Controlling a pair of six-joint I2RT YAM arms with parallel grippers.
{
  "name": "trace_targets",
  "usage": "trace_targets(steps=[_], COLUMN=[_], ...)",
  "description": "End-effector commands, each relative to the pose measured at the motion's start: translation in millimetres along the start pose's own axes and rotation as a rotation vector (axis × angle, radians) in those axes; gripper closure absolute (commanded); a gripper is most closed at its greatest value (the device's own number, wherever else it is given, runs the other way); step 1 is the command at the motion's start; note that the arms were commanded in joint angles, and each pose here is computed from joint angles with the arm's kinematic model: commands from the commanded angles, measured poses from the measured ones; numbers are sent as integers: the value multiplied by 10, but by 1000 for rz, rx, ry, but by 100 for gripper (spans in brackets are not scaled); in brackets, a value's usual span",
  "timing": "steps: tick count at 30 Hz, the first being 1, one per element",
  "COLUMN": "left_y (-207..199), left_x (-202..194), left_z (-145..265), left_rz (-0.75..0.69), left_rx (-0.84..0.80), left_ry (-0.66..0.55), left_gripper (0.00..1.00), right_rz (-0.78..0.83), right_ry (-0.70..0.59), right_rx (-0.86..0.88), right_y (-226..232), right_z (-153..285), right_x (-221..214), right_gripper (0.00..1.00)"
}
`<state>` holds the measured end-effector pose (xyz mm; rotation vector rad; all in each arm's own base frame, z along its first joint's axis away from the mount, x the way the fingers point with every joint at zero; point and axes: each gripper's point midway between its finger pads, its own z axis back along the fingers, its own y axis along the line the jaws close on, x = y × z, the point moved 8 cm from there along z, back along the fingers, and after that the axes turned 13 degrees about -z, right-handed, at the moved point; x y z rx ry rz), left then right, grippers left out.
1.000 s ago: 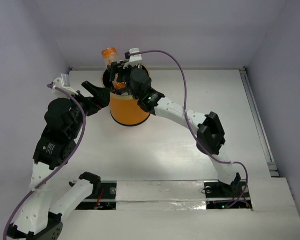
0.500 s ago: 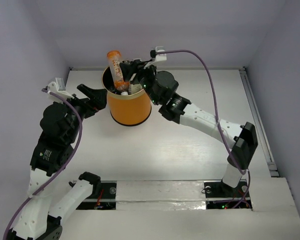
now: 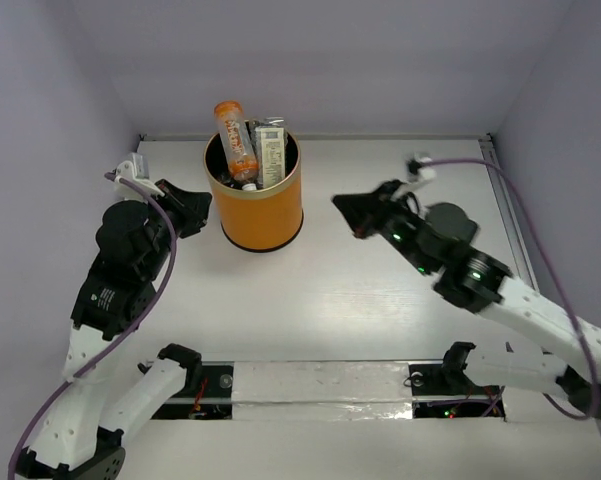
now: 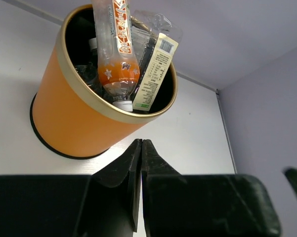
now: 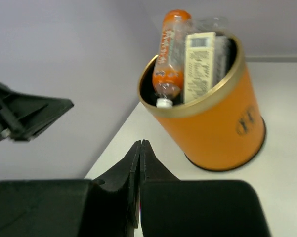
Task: Put the plastic bottles in the bin
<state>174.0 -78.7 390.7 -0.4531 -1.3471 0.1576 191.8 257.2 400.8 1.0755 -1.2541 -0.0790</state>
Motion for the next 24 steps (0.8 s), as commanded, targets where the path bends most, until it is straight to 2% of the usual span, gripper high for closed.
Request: trace_targets(steps=[1,2,3,4,5,6,8,9,12,17,24], left_y=[-24,-23,-22,-27,-27,-44,-63,-70,-109,-100,-59], left_x=[101,104,89,83,65,54,53,54,59,37,-72], left_z=[100,123,134,153,173,184,195,197,171,145,155], left_rz=[-23,-22,-19,-19,-16,-7,3,7,8,24,33], left_rx=[-18,-19,-22,-31,-40,-58,-78,-83,-108,-96,-92], left_ry=[-30,-31,-23,-20,-19,-14,-17,-16,3,11,35], left_gripper=[100,100,95,88,78,58,40,4,1,1,1], right_rz=[-34,-38,-49,-44,-76,-114,-149,-178,-208,-175,-169], right_ry=[-27,-39,-39,-44,-92,-111,-177,-202,-274,-327,-294], right_rx=[-73,-102,-140,-209,-201,-225,-265,-274,-296,-357,-357], right_y=[-176,-247,-351,-480,-500,-551,-654,-670,-700,-708,-697], right_z=[795,941,1060,1207,1420,1514,1762,1821,1983,2059,1959], right_x=[237,267,237,234,346,357,456,488,623,772,702], right_gripper=[100,96,91,84,74,48,26,14,2,1,1])
